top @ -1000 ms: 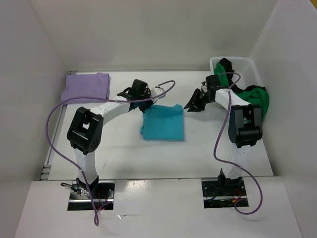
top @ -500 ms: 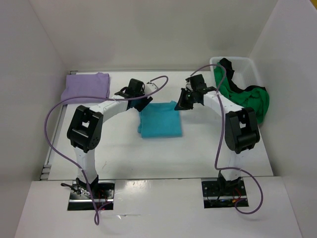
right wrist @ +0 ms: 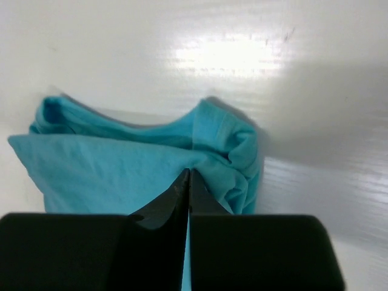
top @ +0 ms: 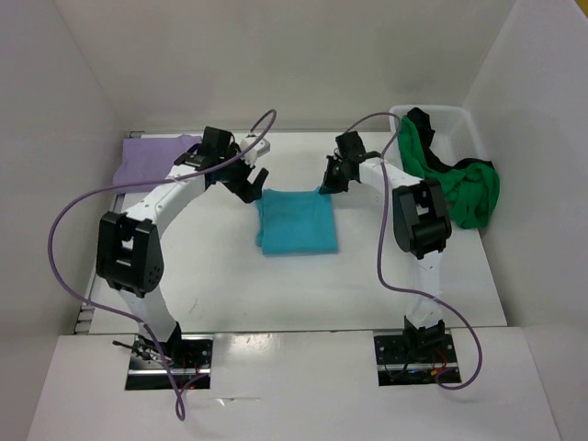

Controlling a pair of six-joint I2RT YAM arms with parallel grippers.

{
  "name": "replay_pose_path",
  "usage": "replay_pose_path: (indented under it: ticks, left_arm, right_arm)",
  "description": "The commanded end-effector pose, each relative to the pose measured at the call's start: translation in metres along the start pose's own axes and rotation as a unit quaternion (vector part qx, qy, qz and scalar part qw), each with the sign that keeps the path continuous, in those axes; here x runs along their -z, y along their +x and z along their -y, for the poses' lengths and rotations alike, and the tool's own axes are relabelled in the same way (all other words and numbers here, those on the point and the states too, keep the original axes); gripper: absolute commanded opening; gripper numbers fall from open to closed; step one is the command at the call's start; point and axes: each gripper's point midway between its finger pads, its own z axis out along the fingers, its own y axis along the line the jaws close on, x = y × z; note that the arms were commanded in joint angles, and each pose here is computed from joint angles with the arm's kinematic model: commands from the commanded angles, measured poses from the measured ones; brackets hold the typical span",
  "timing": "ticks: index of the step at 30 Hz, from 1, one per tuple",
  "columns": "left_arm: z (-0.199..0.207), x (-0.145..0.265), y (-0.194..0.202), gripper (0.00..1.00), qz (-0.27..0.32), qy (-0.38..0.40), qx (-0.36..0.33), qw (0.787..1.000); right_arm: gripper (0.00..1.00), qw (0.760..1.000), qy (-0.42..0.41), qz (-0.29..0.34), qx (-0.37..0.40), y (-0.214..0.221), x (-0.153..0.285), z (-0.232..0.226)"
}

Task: Fold and stack the t-shirts
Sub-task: Fold the long partially folded tshirt into a neat square, then put the neatly folded tshirt into the corner of the board with the left arm

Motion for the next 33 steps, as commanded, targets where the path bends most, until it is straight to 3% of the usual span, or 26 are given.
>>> replay_pose_path:
  ticks: [1,5,9,14,19,21,25,30,33]
  left_arm:
    - [0.058,0.018,0.012,1.00,0.008,0.127,0.028,0.991]
    - [0.076,0.019,0.036,1.00,-0.007,0.162,0.066,0.985]
    - [0.084,0.030,0.029,1.00,0.012,0.197,0.104,0.975]
    - [0.059,0.057,0.027,1.00,0.020,0.231,0.145,0.962]
    - [0.017,0.071,0.094,1.00,-0.066,0.195,0.173,0.963]
    - [0.021,0.065,0.093,1.00,-0.070,0.178,0.200,0.961]
    - [0.043,0.037,0.052,1.00,-0.026,0.169,0.181,0.969]
    - [0.048,-0.006,0.072,1.00,-0.071,0.176,0.232,0.954]
    - [0.059,-0.024,0.076,1.00,-0.092,0.174,0.223,0.955]
  right_arm:
    - [0.05,0.999,0.017,0.051,0.008,-0.035,0.009,-0.004]
    - [0.16,0.998,0.018,0.061,0.009,-0.038,0.025,-0.008]
    - [0.25,0.997,-0.003,0.067,0.027,-0.024,0.057,-0.040]
    - [0.36,0.996,-0.012,0.073,0.046,0.006,0.097,-0.067]
    - [0.39,0.996,-0.021,0.071,0.054,0.038,0.122,-0.073]
    - [0.39,0.995,-0.019,0.078,0.055,0.043,0.133,-0.069]
    - [0.40,0.994,-0.021,0.091,0.048,0.050,0.150,-0.069]
    - [0.40,0.995,-0.010,0.090,0.036,0.059,0.160,-0.061]
    - [0.42,0.995,-0.003,0.099,0.022,0.063,0.167,-0.055]
